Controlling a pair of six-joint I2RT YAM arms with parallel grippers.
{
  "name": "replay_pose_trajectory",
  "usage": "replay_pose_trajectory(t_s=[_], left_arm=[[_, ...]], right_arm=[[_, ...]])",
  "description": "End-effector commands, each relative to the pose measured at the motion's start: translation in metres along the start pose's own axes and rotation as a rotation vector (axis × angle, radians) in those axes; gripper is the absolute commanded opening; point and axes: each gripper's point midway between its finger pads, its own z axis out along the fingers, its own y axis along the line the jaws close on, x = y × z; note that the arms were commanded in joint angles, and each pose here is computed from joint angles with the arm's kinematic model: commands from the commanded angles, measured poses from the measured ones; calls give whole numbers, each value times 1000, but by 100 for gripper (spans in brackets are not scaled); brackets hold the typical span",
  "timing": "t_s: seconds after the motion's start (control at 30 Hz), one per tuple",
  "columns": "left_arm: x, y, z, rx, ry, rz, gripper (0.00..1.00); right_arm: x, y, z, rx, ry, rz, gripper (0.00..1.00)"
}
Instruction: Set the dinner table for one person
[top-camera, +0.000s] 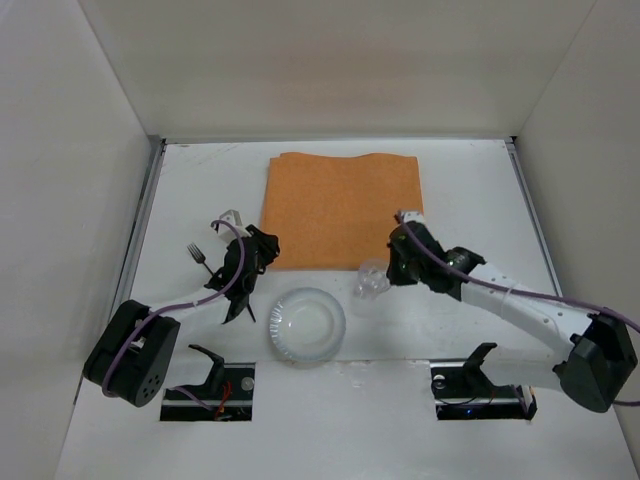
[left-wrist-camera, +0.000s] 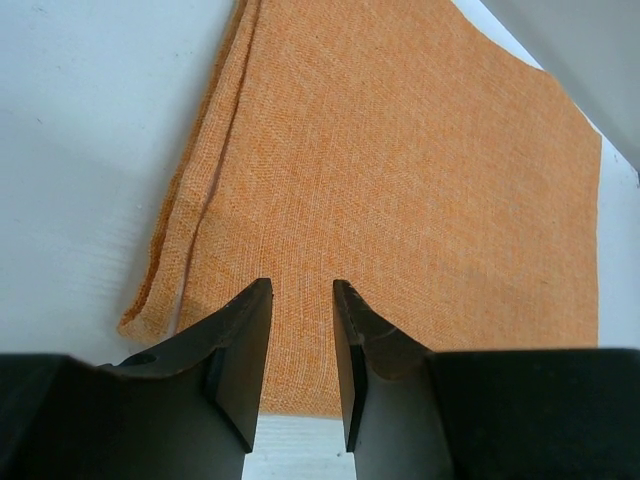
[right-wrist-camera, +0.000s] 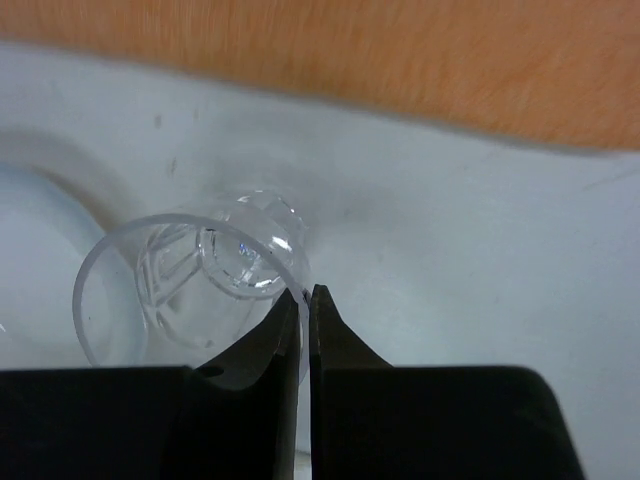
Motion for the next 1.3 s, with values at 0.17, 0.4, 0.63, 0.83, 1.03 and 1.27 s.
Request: replay_pose_trajectory(t_s=[0.17, 0.4, 0.63, 0.83, 1.03, 1.27], left_arm=[[-15, -6, -3, 32, -62, -26, 29], [-15, -4, -2, 25, -61, -35, 29], [-14, -1, -1, 17, -59, -39, 29], [-15, 2, -1, 9, -61, -43, 30], [-12, 1, 1, 9, -51, -44, 30], [-12, 3, 2, 6, -50, -47, 30]], right_arm=[[-225, -32, -9, -43, -464, 268, 4], [-306, -95, 36, 115, -467, 328, 4], [-314, -135, 93, 224, -339, 326, 4], [-296, -154, 127, 282, -259, 329, 5], [-288, -160, 141, 318, -210, 316, 7], [-297, -175, 131, 373, -217, 296, 6]])
